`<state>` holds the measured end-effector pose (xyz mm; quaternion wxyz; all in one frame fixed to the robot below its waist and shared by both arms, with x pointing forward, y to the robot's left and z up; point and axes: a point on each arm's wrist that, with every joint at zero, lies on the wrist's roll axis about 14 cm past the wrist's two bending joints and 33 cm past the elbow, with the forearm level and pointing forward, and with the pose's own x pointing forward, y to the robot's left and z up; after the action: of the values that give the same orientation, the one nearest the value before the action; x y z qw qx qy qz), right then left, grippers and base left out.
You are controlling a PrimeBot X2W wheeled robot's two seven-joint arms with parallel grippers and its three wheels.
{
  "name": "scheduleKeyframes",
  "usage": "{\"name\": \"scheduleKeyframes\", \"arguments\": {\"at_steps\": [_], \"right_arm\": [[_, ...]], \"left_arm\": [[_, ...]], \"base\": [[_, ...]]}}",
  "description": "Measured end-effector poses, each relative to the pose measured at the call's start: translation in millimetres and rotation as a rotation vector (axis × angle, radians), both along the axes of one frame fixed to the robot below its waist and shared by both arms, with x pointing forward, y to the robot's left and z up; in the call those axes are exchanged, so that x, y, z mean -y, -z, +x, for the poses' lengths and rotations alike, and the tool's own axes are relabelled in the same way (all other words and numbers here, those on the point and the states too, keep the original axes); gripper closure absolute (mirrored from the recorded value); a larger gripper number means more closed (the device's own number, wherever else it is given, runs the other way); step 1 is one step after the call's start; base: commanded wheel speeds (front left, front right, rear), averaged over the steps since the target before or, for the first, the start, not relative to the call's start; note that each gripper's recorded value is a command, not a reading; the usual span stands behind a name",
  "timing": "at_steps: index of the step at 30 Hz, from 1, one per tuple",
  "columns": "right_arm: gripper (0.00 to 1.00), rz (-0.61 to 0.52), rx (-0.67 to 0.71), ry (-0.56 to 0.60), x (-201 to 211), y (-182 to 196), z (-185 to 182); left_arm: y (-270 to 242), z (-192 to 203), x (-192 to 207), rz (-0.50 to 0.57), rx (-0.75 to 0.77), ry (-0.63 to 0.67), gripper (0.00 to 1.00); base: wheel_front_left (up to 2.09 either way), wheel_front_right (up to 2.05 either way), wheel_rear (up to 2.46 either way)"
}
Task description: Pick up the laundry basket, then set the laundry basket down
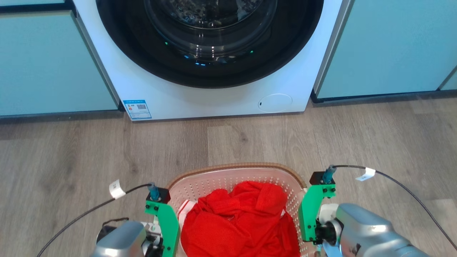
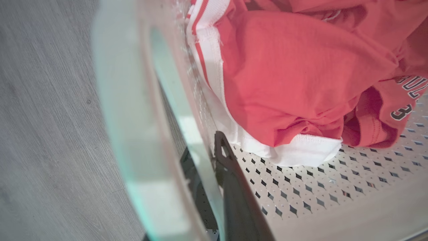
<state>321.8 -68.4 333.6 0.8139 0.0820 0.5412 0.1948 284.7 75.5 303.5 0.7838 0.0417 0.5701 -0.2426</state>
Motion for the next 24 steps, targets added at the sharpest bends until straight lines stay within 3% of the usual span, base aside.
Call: {"name": "scheduleKeyframes", "arguments": {"at_steps": [24], "right_arm": [[1.0,-0.001,0.022,-0.015,-3,-8,-3]], "left_arm": [[-1,-12,-2,-0.006,-0.012,-0.02,1.0]], "base": [[0.0,0.0,0.0]]}}
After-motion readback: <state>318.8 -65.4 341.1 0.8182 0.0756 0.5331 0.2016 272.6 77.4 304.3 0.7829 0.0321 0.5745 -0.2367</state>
